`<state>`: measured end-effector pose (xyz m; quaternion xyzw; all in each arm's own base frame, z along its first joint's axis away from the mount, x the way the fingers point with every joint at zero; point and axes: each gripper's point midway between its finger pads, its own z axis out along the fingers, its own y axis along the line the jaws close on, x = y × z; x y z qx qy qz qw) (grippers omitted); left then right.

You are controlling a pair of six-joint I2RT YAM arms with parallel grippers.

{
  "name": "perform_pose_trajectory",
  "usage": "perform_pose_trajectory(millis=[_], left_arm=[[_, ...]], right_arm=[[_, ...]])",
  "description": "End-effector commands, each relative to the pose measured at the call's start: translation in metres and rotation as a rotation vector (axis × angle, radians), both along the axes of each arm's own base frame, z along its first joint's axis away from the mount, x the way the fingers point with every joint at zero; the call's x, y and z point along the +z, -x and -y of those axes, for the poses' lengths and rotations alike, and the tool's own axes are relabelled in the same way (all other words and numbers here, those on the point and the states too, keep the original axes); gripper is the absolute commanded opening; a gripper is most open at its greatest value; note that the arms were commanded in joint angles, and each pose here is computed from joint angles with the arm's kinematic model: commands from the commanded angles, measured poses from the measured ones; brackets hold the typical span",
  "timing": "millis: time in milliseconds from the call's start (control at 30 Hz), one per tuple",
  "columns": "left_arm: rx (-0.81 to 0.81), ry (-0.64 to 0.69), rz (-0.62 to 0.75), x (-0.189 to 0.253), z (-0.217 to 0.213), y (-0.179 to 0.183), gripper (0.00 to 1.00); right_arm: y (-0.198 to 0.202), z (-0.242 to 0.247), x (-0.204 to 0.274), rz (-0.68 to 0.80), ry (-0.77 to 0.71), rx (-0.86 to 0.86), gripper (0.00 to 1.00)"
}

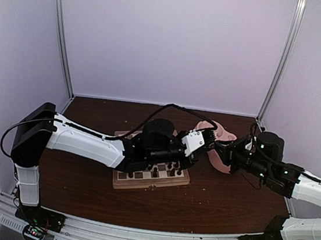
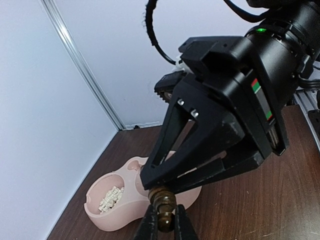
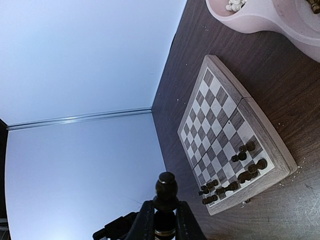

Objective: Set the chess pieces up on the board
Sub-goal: Pass from the right arm to the left, then place the pawn at e7.

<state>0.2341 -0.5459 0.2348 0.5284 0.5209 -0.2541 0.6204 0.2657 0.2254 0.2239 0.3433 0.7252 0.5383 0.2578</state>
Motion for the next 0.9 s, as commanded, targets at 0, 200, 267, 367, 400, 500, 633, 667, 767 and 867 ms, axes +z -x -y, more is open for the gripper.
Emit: perform_pose_trajectory(millis=[0, 200, 267, 367, 400, 500, 633, 667, 767, 867], left_arm=[[0.004, 0.034, 0.018, 0.012, 0.003, -0.001, 0.00], [0.067, 0.037, 0.002, 0.012, -0.008, -0.008, 0.00], [0.095, 0.027, -0.039, 0.010, -0.013, -0.010, 0.00], [0.145, -0.033, -0.117, 0.002, -0.027, -0.013, 0.00], [0.172, -0.057, -0.149, 0.000, -0.033, -0.014, 0.00], [0.263, -0.152, -0.250, -0.005, -0.060, -0.018, 0.00], [0.343, -0.310, -0.446, -0.017, -0.101, -0.019, 0.00], [0.362, -0.344, -0.502, -0.019, -0.112, -0.020, 0.00], [0.391, -0.458, -0.673, -0.036, -0.146, -0.019, 0.00], [0.382, -0.527, -0.808, -0.046, -0.169, -0.016, 0.00]], right_arm=[[0.000, 0.006, -0.001, 0.007, 0.011, -0.031, 0.11], [-0.002, 0.016, -0.007, 0.022, 0.064, -0.073, 0.11], [-0.004, 0.021, -0.008, 0.041, 0.097, -0.086, 0.11], [-0.005, 0.033, -0.010, 0.073, 0.182, -0.099, 0.11], [-0.005, 0.037, -0.013, 0.081, 0.220, -0.101, 0.11], [-0.005, 0.052, -0.019, 0.104, 0.325, -0.102, 0.10], [-0.003, 0.065, -0.022, 0.139, 0.444, -0.083, 0.08], [-0.002, 0.068, -0.023, 0.144, 0.475, -0.075, 0.08], [0.000, 0.073, -0.019, 0.179, 0.547, -0.057, 0.08], [0.002, 0.075, -0.012, 0.224, 0.617, -0.024, 0.08]])
